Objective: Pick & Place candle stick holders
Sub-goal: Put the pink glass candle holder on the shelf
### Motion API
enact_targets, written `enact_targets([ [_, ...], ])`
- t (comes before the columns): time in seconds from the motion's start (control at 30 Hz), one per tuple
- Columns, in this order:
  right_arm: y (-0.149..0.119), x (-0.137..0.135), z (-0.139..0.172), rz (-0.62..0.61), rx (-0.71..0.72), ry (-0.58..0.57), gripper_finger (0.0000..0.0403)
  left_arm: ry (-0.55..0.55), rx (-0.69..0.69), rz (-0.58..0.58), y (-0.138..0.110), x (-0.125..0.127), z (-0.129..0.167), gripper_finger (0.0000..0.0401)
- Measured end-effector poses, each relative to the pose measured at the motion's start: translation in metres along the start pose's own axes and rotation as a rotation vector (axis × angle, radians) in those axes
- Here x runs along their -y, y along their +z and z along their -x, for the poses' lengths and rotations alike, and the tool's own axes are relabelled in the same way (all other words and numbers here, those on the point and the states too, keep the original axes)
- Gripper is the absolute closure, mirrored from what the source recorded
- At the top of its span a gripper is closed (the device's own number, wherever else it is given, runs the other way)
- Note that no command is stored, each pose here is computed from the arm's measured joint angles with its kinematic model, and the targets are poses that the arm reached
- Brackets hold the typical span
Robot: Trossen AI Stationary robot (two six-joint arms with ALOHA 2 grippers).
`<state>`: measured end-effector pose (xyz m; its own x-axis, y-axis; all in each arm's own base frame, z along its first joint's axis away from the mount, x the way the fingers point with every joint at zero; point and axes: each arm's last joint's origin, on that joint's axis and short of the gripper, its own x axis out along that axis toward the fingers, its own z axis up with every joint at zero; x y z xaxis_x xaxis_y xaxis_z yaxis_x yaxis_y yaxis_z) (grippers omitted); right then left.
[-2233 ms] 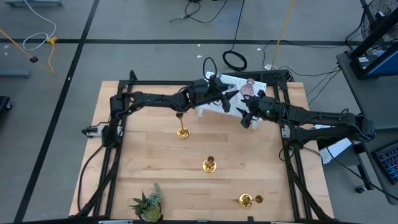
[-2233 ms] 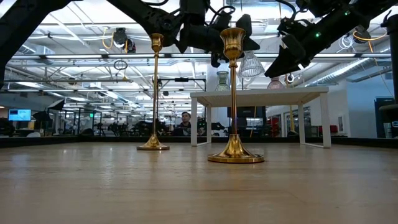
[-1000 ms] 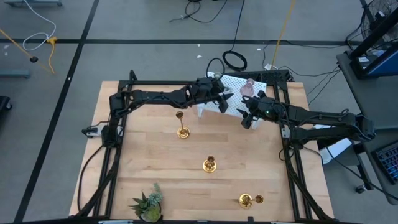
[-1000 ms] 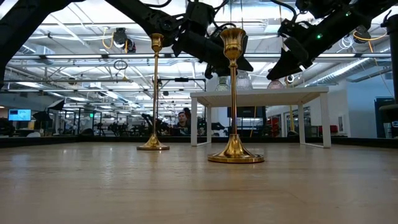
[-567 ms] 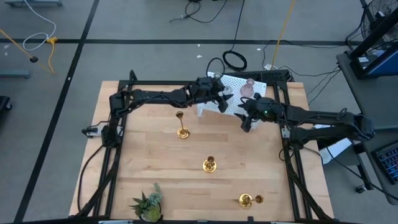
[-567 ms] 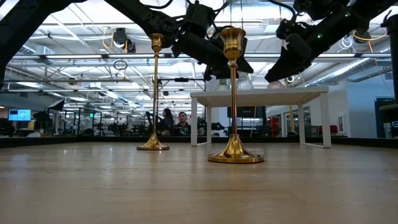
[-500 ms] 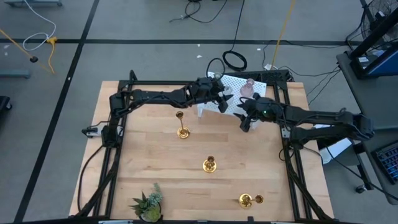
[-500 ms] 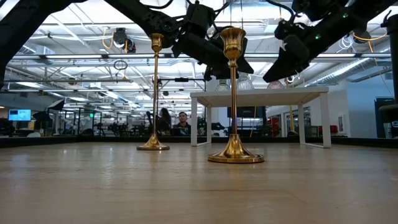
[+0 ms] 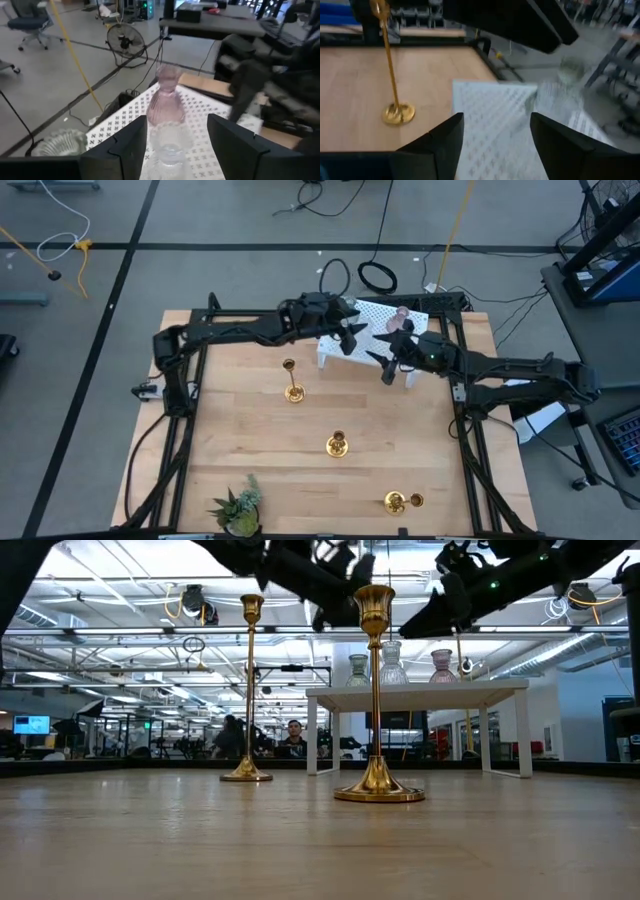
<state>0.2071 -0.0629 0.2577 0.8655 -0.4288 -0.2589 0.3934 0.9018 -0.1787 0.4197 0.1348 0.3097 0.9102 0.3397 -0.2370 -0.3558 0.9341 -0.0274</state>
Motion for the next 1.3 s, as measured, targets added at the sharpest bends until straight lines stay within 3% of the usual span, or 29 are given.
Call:
enact_targets([
  [0.17,0.001,-0.001,-0.010,0.001,0.033,-0.014,0.0159,-0.015,0.005,-0.031,0.029,0.003,0.037,0.0187],
  [0.43,0.001,0.001,-0.021,0.024,0.068,-0.148,0.0134,-0.010,-0.044,-0.080,0.071,0.000,0.128,0.0187],
  [0.67,0.012,0.006,-0.019,-0.020,0.176,-0.203,0.0130,-0.007,-0.027,-0.128,0.088,-0.002,0.181,0.0187],
  [0.87,0.012,0.020,-0.025,0.011,0.202,-0.314,0.0132,-0.007,-0.010,-0.161,0.091,-0.003,0.190,0.0187],
  [1.0,0.009,0.025,-0.034,0.014,0.228,-0.259,0.0132,-0.007,-0.014,-0.180,0.091,-0.003,0.189,0.0187],
  [1.1,0.006,0.026,-0.041,0.027,0.189,-0.245,0.0133,-0.007,-0.021,-0.185,0.090,-0.003,0.187,0.0187],
  [1.3,0.000,0.033,-0.048,0.096,0.113,-0.352,0.0133,-0.006,-0.020,-0.219,0.090,-0.003,0.187,0.0187],
])
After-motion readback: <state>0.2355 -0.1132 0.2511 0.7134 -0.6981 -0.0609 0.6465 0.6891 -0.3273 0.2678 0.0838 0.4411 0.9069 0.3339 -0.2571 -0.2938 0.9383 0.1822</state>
